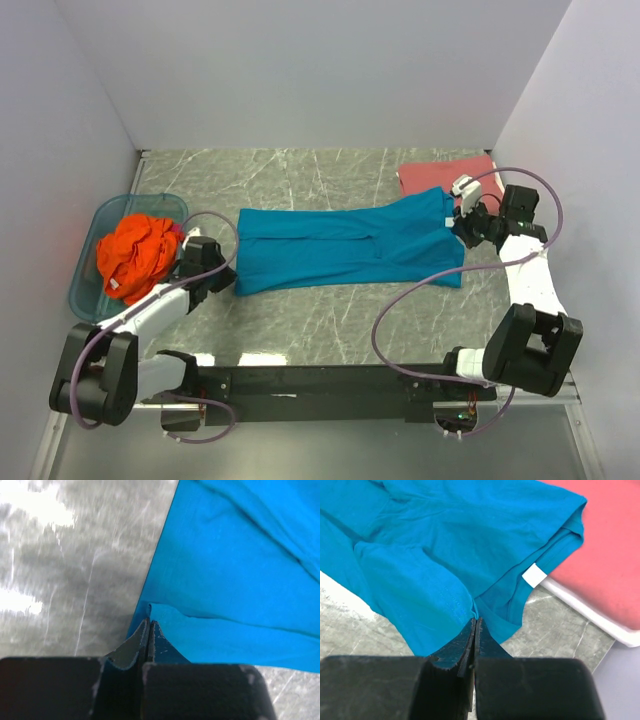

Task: Fold and stack the t-shirts
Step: Fold the tshirt

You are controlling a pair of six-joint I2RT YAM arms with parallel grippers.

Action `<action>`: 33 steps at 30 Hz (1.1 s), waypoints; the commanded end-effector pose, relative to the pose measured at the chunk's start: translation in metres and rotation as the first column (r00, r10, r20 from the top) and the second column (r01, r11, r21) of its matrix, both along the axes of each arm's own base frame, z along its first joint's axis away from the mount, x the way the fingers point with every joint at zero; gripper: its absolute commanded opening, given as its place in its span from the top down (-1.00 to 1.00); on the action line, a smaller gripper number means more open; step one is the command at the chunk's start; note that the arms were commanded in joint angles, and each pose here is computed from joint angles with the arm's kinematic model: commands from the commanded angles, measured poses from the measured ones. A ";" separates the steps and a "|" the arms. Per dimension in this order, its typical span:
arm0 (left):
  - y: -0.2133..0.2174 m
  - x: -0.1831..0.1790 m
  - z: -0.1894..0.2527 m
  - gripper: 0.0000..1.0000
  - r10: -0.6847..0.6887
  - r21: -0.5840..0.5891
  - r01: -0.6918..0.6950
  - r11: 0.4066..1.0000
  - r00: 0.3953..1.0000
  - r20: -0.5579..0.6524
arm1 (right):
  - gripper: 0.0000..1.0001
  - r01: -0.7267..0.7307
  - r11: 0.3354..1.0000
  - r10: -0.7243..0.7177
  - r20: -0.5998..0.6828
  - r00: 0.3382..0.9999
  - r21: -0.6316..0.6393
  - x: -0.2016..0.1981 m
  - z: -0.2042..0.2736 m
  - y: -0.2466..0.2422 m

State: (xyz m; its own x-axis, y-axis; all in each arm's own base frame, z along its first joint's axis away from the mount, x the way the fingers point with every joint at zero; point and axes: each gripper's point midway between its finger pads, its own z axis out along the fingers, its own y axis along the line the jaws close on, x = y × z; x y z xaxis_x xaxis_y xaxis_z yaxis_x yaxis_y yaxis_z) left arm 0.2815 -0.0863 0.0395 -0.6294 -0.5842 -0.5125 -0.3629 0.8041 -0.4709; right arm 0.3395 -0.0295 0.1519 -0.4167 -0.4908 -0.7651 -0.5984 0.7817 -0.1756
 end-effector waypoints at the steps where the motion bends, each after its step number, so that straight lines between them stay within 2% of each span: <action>1: 0.001 0.030 0.023 0.99 0.002 0.031 -0.005 1.000 0.994 0.107 | 1.00 0.009 1.000 -0.009 0.065 0.998 -0.004 0.018 0.019 -0.006; 17: 0.004 0.058 0.022 0.99 -0.018 0.099 0.004 0.995 0.990 0.141 | 1.00 0.027 1.000 -0.026 0.041 0.999 -0.006 0.032 0.011 -0.013; 33: 0.011 0.055 0.006 0.99 -0.006 0.139 -0.009 0.990 0.994 0.106 | 1.00 0.073 0.997 -0.072 0.050 0.996 -0.023 0.036 0.011 -0.022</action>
State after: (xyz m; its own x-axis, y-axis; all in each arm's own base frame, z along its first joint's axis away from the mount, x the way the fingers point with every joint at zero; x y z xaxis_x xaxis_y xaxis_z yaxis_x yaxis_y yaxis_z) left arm 0.3221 -0.0766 0.0335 -0.6059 -0.5124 -0.6085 -0.3380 0.8583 -0.3862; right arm 0.3608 -0.0418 0.1403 -0.4556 -0.4740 -0.7535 -0.5675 0.8068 -0.1644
